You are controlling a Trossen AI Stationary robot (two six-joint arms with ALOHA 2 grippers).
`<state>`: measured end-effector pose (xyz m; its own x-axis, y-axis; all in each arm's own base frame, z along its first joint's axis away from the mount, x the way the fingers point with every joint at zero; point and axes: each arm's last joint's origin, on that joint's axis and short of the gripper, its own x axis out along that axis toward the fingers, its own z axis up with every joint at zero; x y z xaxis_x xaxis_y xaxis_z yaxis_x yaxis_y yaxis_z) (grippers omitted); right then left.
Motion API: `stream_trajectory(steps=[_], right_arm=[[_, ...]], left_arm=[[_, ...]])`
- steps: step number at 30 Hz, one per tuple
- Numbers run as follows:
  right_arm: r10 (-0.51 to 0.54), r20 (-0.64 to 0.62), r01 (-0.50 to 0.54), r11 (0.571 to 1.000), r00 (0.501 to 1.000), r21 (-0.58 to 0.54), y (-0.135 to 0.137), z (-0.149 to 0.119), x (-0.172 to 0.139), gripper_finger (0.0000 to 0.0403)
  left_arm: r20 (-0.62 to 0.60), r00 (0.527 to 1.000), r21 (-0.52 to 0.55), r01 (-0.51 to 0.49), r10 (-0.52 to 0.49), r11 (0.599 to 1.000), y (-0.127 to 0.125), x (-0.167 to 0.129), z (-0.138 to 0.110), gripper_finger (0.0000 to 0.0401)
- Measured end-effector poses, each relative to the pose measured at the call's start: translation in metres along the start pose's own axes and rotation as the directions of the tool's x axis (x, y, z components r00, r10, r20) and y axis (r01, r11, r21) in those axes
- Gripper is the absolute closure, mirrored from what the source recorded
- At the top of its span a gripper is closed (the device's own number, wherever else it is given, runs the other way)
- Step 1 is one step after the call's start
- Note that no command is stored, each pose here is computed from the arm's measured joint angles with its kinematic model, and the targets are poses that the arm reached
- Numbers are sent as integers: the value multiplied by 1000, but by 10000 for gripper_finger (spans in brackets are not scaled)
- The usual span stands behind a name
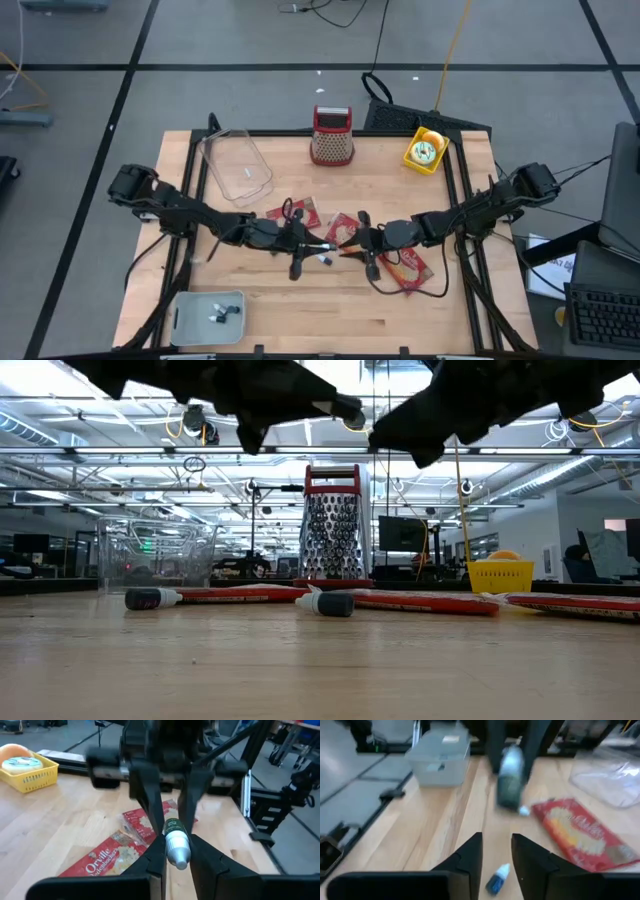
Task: Pick & Place Food Item
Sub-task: Put the green food coloring bottle into the gray bin
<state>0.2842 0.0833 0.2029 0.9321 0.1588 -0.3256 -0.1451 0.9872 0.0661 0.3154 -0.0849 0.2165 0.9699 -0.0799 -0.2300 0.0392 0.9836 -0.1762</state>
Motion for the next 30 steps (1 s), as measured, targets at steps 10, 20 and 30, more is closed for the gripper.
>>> stream_trajectory(steps=[10,20,30], right_arm=[[-6,-8,6,1000,1000,-1,0,0,0,264],[-10,-7,10,1000,1000,-9,-1,0,0,261],[-12,-7,11,1000,1000,-23,-1,0,0,261]], left_arm=[[-163,985,-73,53,-65,996,-32,-45,6,348],[-378,898,-405,57,-224,912,-95,-94,-24,343],[-508,841,-567,-168,-183,806,-135,-147,-59,342]])
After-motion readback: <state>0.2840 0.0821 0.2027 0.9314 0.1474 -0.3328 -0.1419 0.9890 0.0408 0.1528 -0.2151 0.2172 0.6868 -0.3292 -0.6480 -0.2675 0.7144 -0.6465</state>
